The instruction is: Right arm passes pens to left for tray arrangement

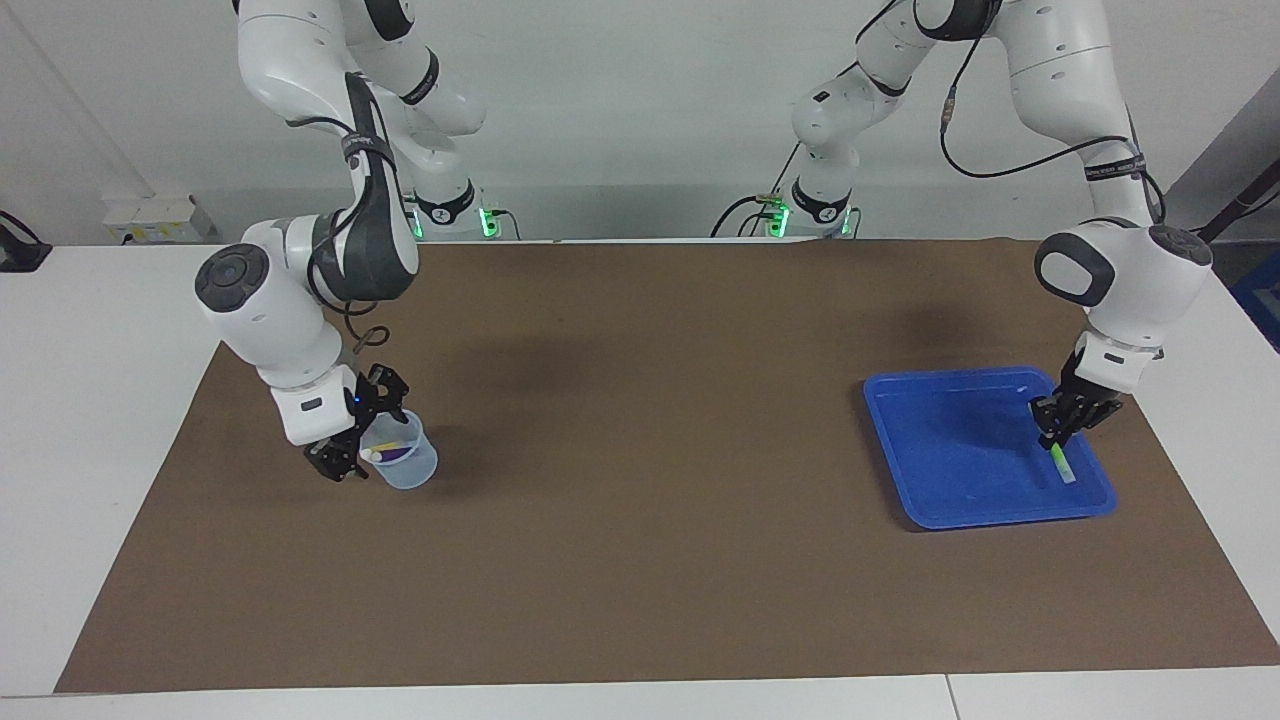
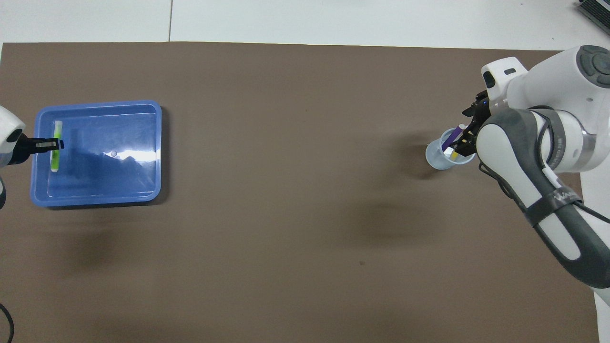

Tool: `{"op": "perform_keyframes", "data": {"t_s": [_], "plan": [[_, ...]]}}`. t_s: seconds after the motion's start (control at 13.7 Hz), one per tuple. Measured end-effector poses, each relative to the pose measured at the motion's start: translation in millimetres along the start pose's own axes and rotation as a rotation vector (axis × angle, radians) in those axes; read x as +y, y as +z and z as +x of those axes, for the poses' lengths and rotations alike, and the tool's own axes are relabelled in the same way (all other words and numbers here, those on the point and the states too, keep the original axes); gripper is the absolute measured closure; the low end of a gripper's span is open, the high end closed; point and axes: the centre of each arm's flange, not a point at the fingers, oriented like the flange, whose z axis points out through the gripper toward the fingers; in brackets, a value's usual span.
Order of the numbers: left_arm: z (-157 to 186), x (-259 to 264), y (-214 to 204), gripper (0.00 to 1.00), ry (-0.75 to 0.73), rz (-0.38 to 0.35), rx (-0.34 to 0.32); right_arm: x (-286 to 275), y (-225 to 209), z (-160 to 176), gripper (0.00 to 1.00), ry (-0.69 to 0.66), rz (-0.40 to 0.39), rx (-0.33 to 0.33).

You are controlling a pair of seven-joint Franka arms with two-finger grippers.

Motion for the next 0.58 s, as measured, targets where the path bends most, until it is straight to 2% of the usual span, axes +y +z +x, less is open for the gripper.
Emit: {"op": "perform_keyframes", "data": {"t_s": [0.29,0.37,0.44,0.58], "plan": [[-9.2,-4.1,7.3,0.82,-0.010,-0.003,-0.021,-1.9,2.8,1.2,0.12,-0.003,0.003,-0.001],[-11.9,-4.4,9.7,0.82,-0.011,-0.004,-0.027,-1.9,2.9,1.2,0.18,-0.003,0.003,-0.001],[-13.3,-4.5,10.9,0.82,-0.012,-0.005,-0.030,-1.8,2.9,1.0,0.18,-0.003,0.003,-0.001],[-15.3,-4.1,12.8,0.82,-0.012,-0.006,-0.035,-1.9,3.1,0.8,0.34,-0.003,0.004,-0.001]]}}
